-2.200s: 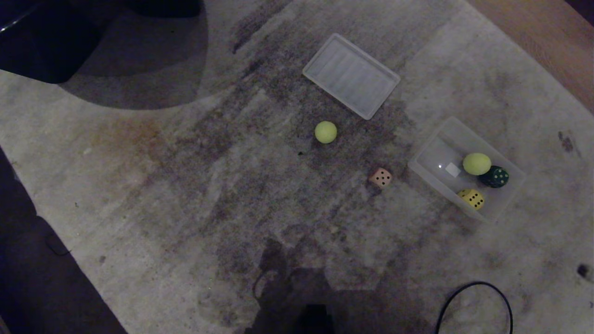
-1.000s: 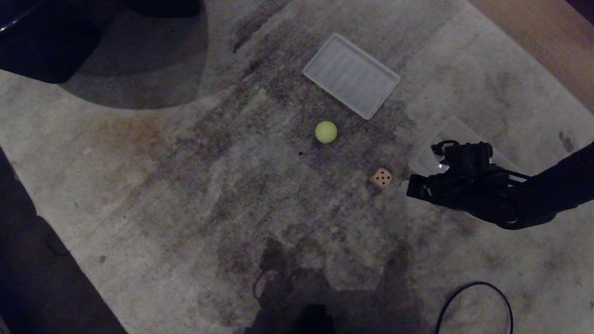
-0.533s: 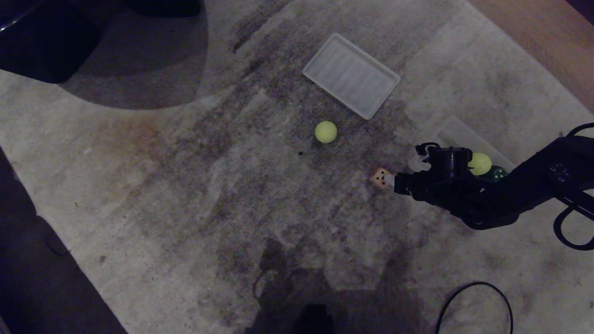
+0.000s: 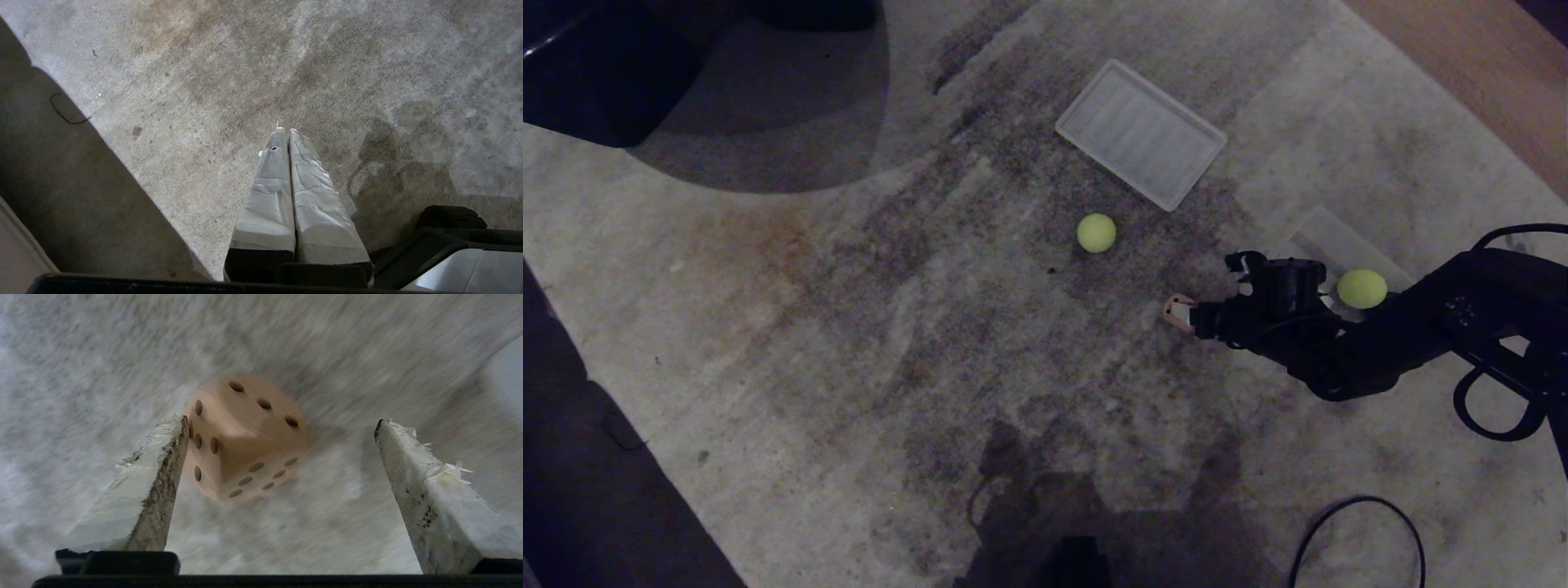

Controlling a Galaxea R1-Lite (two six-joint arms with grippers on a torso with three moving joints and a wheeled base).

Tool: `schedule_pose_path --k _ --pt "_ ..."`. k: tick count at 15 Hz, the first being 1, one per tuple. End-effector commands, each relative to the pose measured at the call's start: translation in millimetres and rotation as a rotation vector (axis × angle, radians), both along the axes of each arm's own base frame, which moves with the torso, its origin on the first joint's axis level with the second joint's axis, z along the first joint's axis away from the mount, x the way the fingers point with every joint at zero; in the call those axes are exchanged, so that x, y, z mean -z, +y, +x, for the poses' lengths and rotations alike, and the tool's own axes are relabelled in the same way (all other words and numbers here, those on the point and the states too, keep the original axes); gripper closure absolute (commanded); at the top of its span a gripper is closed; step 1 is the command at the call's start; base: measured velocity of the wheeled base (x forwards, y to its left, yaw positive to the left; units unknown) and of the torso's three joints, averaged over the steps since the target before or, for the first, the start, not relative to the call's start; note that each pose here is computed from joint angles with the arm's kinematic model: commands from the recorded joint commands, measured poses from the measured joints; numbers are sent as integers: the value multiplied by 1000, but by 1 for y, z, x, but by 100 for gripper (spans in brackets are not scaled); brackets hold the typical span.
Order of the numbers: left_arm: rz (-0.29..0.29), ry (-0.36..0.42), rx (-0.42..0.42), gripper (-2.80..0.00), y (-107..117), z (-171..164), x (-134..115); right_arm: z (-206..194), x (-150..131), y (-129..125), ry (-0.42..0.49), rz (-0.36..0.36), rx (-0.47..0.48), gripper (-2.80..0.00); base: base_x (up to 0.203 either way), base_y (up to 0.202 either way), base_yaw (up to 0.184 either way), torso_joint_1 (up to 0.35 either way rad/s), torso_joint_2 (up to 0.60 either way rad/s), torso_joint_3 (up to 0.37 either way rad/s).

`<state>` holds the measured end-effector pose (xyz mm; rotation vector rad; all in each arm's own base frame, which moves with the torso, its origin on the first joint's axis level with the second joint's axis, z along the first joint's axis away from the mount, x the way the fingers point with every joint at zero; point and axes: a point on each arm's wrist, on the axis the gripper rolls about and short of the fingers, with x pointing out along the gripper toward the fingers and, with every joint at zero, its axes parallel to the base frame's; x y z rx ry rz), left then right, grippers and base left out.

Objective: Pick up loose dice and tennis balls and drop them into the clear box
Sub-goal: Pick up toys out of the box

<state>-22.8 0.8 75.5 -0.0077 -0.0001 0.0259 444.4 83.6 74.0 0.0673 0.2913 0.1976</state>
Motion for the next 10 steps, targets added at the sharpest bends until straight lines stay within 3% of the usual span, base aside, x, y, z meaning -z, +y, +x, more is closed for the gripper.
schedule_pose_path --k 1,3,10 --pt "0 3 0 0 0 0 0 0 0 1 -8 -14 -7 -280 0 0 0 0 0 0" --pt "0 3 0 0 0 0 0 -2 -8 0 -24 -12 -4 -280 0 0 0 0 0 0" --pt "0 3 0 0 0 0 0 10 7 17 -17 20 -35 -280 0 0 0 0 0 0"
